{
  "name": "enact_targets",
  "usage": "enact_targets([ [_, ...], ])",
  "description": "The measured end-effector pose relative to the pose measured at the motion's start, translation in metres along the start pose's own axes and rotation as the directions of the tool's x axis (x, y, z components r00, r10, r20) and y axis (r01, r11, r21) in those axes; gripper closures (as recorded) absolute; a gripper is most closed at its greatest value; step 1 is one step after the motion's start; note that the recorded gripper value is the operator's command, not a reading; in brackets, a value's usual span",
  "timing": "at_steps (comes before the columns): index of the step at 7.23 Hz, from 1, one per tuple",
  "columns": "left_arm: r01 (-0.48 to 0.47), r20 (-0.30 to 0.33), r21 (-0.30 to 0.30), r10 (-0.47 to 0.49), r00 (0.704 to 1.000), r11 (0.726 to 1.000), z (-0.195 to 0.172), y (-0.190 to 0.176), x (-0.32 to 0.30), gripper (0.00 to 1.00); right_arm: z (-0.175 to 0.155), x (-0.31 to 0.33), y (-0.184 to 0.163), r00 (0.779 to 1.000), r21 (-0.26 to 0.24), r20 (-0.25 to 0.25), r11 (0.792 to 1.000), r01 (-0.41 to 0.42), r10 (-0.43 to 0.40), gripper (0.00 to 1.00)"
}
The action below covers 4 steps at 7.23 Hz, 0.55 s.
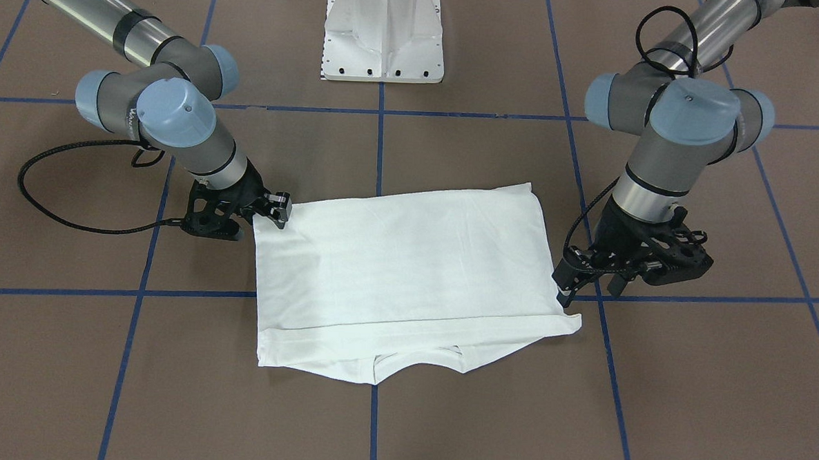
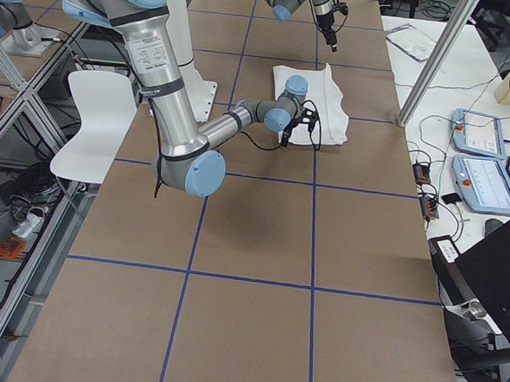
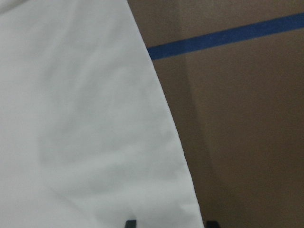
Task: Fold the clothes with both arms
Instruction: 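Lower the right gripper to the folded shirt's side edge nearest it and grasp, then drag the folded shirt toward the robot with the right gripper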
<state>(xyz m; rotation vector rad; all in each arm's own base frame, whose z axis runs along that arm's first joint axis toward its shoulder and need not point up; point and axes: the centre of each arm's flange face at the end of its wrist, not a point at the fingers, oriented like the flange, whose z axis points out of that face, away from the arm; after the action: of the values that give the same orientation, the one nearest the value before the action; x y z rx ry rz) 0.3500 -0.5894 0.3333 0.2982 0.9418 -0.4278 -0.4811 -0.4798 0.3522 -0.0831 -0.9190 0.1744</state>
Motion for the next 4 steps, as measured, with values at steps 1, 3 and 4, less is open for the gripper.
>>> enact_targets([
  [1,0.0,0.002,0.0,0.0,1.0,1.0,0.001,0.0,-0.001,0.02,-0.001,0.003,0.003,1.0,0.003,-0.002,1.0,0.002,-0.002,1.0],
  [3,0.0,0.005,0.0,0.0,1.0,1.0,0.001,0.001,-0.004,0.03,-0.004,0.017,0.019,1.0,0.001,-0.006,1.0,0.01,-0.01,1.0],
  [4,0.0,0.006,0.005,0.0,1.0,1.0,0.001,0.001,-0.005,0.03,-0.01,0.028,0.035,1.0,-0.008,-0.006,1.0,0.021,-0.021,1.0],
])
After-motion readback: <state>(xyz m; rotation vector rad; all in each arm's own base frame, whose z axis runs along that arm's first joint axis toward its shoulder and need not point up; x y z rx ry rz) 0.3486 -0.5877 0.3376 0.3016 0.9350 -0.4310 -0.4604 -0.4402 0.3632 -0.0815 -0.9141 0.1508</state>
